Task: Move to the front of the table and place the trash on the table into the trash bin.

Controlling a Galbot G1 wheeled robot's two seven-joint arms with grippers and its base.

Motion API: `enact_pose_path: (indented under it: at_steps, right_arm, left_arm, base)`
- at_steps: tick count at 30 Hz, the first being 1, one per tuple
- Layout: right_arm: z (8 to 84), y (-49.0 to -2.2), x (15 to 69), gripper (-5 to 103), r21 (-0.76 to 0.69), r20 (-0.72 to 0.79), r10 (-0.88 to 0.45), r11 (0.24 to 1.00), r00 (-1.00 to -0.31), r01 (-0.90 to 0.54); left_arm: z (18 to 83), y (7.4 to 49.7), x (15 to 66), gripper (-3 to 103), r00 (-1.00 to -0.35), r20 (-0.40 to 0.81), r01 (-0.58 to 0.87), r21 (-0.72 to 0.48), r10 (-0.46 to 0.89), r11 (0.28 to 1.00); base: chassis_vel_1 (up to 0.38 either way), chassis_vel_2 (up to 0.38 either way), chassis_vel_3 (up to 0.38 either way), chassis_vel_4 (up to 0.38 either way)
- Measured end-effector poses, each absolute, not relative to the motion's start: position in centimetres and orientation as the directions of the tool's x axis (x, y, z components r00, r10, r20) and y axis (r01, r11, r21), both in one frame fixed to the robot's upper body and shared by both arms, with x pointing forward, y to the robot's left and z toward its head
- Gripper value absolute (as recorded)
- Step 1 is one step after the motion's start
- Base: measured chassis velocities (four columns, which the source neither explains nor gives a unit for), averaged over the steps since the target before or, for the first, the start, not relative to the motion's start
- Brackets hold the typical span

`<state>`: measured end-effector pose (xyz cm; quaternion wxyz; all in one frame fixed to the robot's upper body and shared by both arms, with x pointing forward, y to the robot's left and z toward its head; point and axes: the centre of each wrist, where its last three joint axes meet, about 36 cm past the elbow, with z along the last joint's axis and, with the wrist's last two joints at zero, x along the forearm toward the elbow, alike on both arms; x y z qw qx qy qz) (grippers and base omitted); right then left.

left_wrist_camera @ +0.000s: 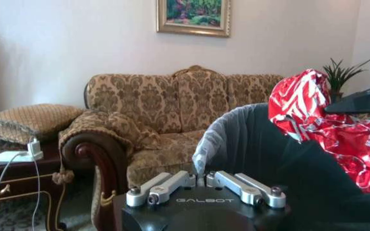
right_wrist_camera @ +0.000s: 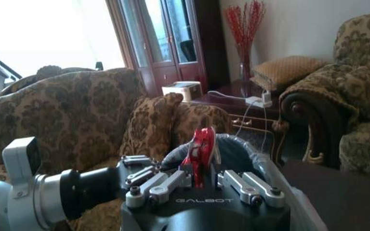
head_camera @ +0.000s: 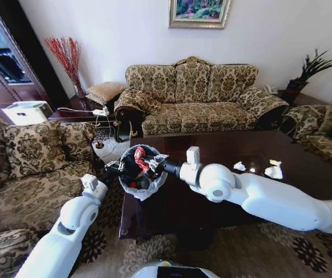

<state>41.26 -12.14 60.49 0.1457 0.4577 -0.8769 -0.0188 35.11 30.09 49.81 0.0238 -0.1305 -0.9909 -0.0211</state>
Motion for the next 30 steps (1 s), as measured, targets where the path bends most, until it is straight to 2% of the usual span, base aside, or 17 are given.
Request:
enact_pose_path:
  at_steps: [5, 8, 9, 12, 14, 17, 18, 20, 21, 24, 26, 28, 30]
  right_arm:
    - [60.5, -11.9, 41.4, 19, 0.168, 0.234, -0.799, 0.594, -0.554, -0.787]
    - [60.4, -11.4, 41.3, 33, 0.172, 0.229, -0.794, 0.603, -0.563, -0.779]
    - [60.4, -11.4, 41.3, 33, 0.172, 0.229, -0.794, 0.603, -0.563, -0.779]
    - [60.4, -11.1, 41.5, 50, 0.167, 0.227, -0.796, 0.599, -0.561, -0.783]
    - [60.5, -11.0, 41.5, 50, 0.165, 0.227, -0.797, 0.598, -0.560, -0.784]
    - [60.7, -10.9, 41.7, 66, 0.159, 0.224, -0.796, 0.599, -0.562, -0.785]
    - [60.7, -10.9, 41.7, 66, 0.159, 0.224, -0.796, 0.599, -0.562, -0.785]
    - [60.8, -10.9, 41.7, 77, 0.155, 0.217, -0.797, 0.599, -0.564, -0.786]
    - [60.8, -10.9, 41.7, 77, 0.155, 0.217, -0.797, 0.599, -0.564, -0.786]
    - [61.7, -11.4, 41.6, 93, 0.142, 0.178, -0.795, 0.604, -0.580, -0.784]
    - [62.1, -11.9, 41.6, 93, 0.133, 0.163, -0.788, 0.613, -0.593, -0.778]
    - [62.6, -13.8, 41.5, 99, 0.126, 0.144, -0.759, 0.650, -0.635, -0.749]
    - [62.4, -14.8, 41.4, 99, 0.123, 0.144, -0.736, 0.677, -0.662, -0.726]
  left_arm:
    - [49.8, 30.2, 35.2, 3, -0.965, 0.052, 0.258, 0.035, 0.256, 0.965]
    - [49.8, 30.4, 35.2, 3, -0.966, 0.051, 0.254, 0.036, 0.252, 0.967]
    - [49.8, 30.4, 35.2, 3, -0.966, 0.051, 0.254, 0.036, 0.252, 0.967]
    - [49.8, 30.5, 35.1, 3, -0.967, 0.052, 0.251, 0.037, 0.249, 0.967]
    - [49.8, 30.5, 35.1, 3, -0.967, 0.051, 0.251, 0.037, 0.249, 0.967]
    - [49.9, 30.5, 35.1, 3, -0.967, 0.049, 0.252, 0.037, 0.250, 0.967]
    - [49.9, 30.5, 35.1, 3, -0.967, 0.049, 0.252, 0.037, 0.250, 0.967]
    - [49.9, 30.4, 35.1, 3, -0.967, 0.047, 0.252, 0.035, 0.250, 0.967]
    - [49.9, 30.4, 35.1, 3, -0.967, 0.047, 0.252, 0.035, 0.250, 0.967]
    - [49.9, 30.4, 35.0, 3, -0.968, 0.046, 0.248, 0.031, 0.246, 0.968]
    - [49.9, 30.5, 35.0, 3, -0.970, 0.045, 0.241, 0.030, 0.240, 0.970]
    - [49.9, 30.9, 34.9, 3, -0.975, 0.042, 0.219, 0.031, 0.218, 0.975]
    - [49.9, 31.0, 34.9, 3, -0.977, 0.043, 0.209, 0.034, 0.207, 0.977]
  base:
    - [0.000, 0.000, 0.000, 0.000]
    - [0.000, 0.000, 0.000, 0.000]
    - [0.000, 0.000, 0.000, 0.000]
    - [0.000, 0.000, 0.000, 0.000]
    - [0.000, 0.000, 0.000, 0.000]
    - [0.000, 0.000, 0.000, 0.000]
    - [0.000, 0.000, 0.000, 0.000]
    - [0.000, 0.000, 0.000, 0.000]
    - [0.000, 0.000, 0.000, 0.000]
    - [0.000, 0.000, 0.000, 0.000]
    - [0.000, 0.000, 0.000, 0.000]
    - [0.000, 0.000, 0.000, 0.000]
    - [0.000, 0.000, 0.000, 0.000]
